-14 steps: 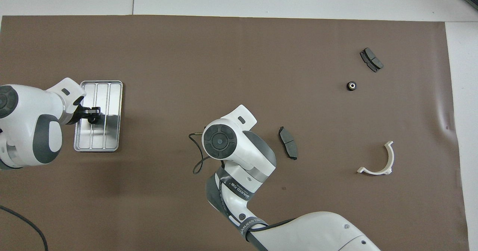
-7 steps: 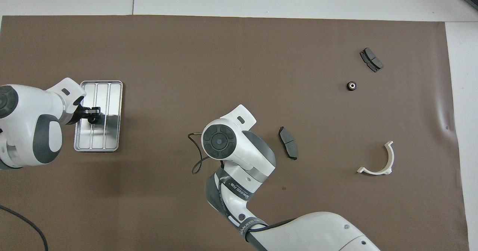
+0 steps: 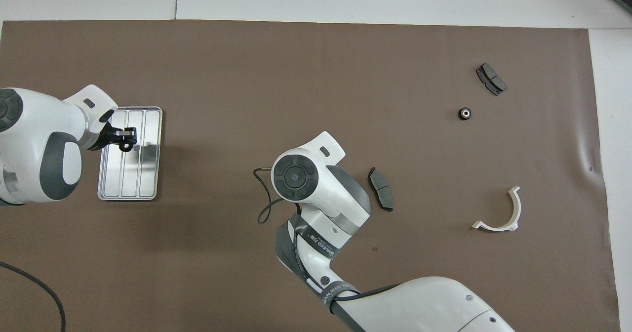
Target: Place bearing gear from tray to pile
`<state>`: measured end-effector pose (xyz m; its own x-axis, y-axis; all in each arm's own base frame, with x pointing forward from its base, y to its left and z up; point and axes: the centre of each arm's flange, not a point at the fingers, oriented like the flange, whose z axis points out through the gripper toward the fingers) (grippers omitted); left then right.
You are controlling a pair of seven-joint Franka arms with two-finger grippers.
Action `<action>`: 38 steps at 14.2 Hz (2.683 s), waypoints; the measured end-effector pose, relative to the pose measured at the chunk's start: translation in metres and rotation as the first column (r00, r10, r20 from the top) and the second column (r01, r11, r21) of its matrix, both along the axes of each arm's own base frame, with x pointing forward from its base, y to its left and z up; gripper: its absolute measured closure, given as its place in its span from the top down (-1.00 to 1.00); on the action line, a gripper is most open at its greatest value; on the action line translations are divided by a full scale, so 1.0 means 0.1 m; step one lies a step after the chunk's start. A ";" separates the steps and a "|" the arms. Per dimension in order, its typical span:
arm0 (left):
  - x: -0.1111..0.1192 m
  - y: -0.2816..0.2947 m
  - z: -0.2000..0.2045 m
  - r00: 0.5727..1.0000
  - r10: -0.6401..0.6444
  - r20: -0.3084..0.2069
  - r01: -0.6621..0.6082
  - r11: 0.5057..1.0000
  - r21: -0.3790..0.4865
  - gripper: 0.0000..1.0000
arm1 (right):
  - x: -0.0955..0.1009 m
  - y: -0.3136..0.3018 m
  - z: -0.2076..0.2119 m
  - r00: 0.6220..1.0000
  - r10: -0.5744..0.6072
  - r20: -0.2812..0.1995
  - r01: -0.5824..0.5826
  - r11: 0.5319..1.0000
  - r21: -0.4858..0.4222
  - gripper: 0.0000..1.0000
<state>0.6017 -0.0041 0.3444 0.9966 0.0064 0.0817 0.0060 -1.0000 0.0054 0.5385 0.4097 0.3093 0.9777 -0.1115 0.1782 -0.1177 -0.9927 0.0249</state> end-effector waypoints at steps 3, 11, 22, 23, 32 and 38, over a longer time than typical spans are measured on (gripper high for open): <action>0.08 -0.39 0.18 0.999 0.048 -0.005 -0.048 0.999 -0.009 -0.32 | 0.49 -0.76 0.44 1.000 -0.012 0.006 0.012 1.000 0.007 -0.53; -0.28 -2.08 0.17 0.962 0.272 -0.033 -0.273 0.961 -0.038 -0.32 | 1.27 -2.92 0.34 1.000 -0.015 -0.015 0.016 0.999 0.043 -0.53; -1.21 -3.82 0.22 0.959 0.280 -0.030 -0.282 0.956 -0.086 -0.32 | 1.38 -3.24 -0.12 1.000 -0.012 0.007 0.012 0.999 0.042 -0.52; -1.23 -3.86 0.23 0.960 0.278 -0.028 -0.279 0.956 -0.092 -0.31 | 1.37 -3.25 -0.14 1.000 -0.012 0.007 0.012 0.999 0.043 -0.43; -0.60 -3.25 0.62 0.931 0.364 -0.005 -0.362 0.925 -0.110 0.88 | 1.27 -3.10 0.58 1.000 0.008 0.011 -0.009 0.999 0.046 1.00; 0.12 -1.54 1.14 0.986 0.144 -0.086 -0.147 0.989 -0.029 0.74 | 0.66 -1.53 1.03 0.998 0.062 -0.027 -0.059 0.995 0.080 1.00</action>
<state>0.6140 -0.1581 0.4587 0.9882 0.1533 -0.0049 0.1534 -0.9876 0.0336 0.6045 0.2567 0.4124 0.9877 -0.0645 0.1423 -0.0576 -0.9970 -0.0517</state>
